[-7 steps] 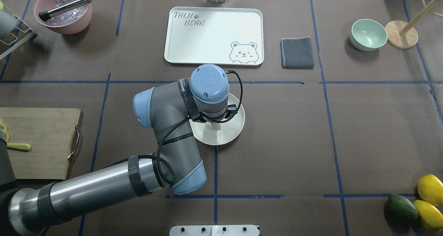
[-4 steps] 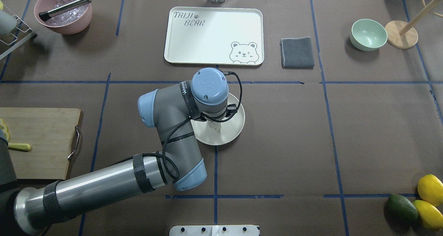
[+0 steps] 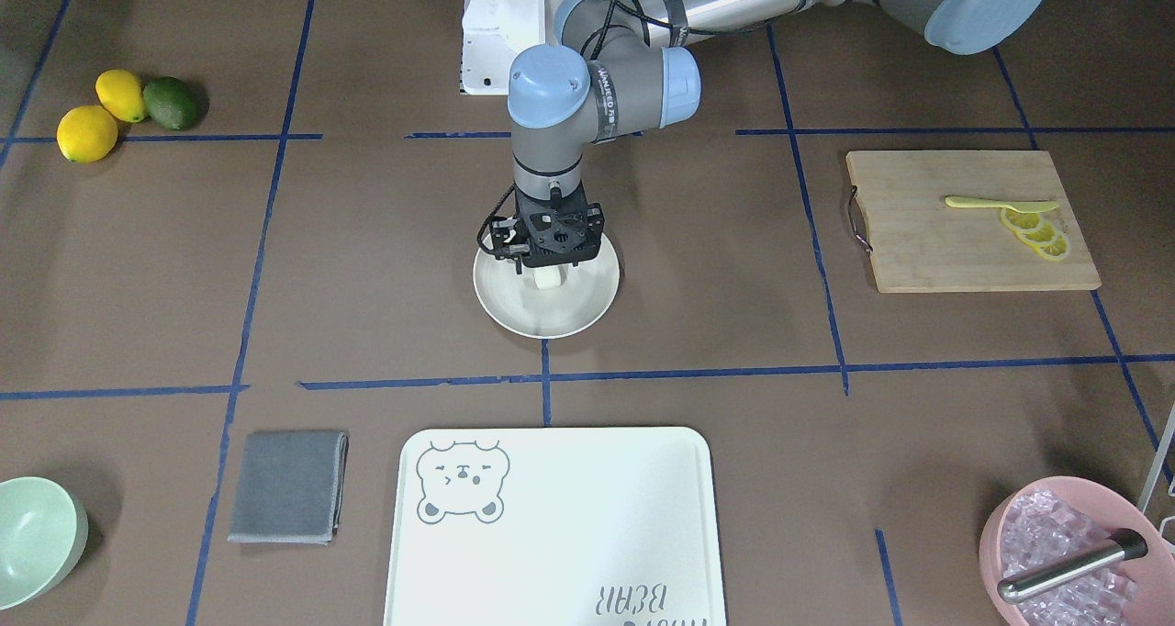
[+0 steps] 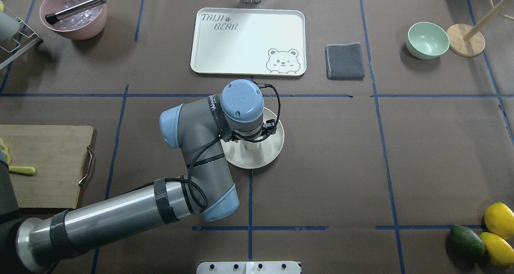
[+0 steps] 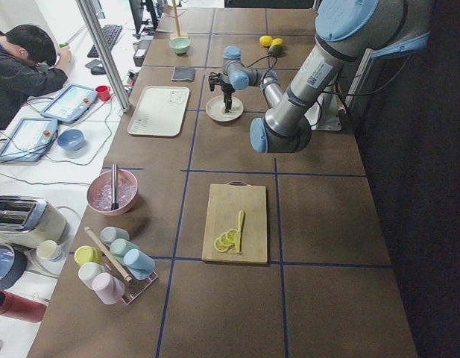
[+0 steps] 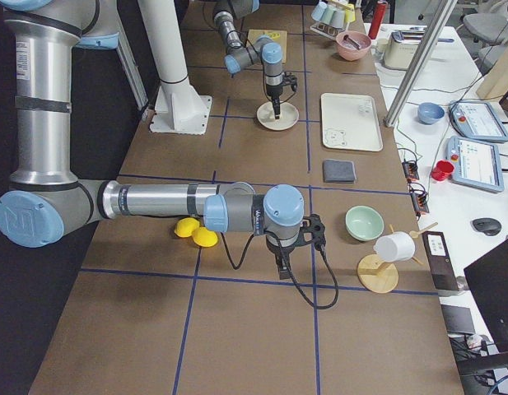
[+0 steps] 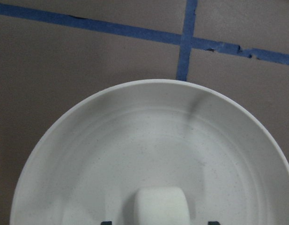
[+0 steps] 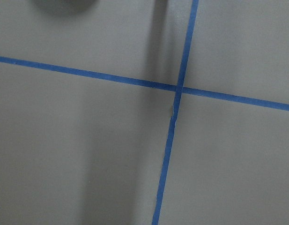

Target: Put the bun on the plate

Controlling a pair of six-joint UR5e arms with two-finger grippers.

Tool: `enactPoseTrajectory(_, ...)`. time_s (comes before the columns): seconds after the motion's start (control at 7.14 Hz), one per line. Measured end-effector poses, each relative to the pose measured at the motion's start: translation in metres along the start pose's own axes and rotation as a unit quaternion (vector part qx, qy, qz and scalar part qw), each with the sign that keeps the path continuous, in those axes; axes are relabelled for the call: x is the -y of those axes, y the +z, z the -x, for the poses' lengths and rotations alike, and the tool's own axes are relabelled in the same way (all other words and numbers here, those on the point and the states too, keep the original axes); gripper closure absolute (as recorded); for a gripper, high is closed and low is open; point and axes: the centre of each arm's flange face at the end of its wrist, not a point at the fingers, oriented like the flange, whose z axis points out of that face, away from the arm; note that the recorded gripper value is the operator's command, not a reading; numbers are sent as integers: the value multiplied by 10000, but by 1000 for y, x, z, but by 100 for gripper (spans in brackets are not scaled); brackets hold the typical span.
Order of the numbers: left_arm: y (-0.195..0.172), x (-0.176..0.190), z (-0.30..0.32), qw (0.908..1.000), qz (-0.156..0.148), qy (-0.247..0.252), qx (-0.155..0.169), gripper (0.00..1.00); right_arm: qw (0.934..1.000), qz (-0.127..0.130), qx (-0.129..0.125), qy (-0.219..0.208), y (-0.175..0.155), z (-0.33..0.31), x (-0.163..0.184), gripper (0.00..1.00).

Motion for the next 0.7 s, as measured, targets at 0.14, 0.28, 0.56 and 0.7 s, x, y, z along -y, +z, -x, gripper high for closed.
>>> enactPoseTrajectory(0.14,-5,0,-1,10000,-11,9,-37,0,10000,1,0,1,0,0,0,0)
enactPoseTrajectory(0.28,-19,3,2,10000,-39,0,-89,0,10000,0,-1,0,0,0,0,0)
enactPoseTrajectory(0.56,-79,19,38,9996,-112,224,106,0,10000,-8,-15,-16,0,0,0,0)
enactPoseTrajectory(0.7,-110,34,77,9986,-43,448,264,0,10000,-12,-23,-17,0,0,0,0)
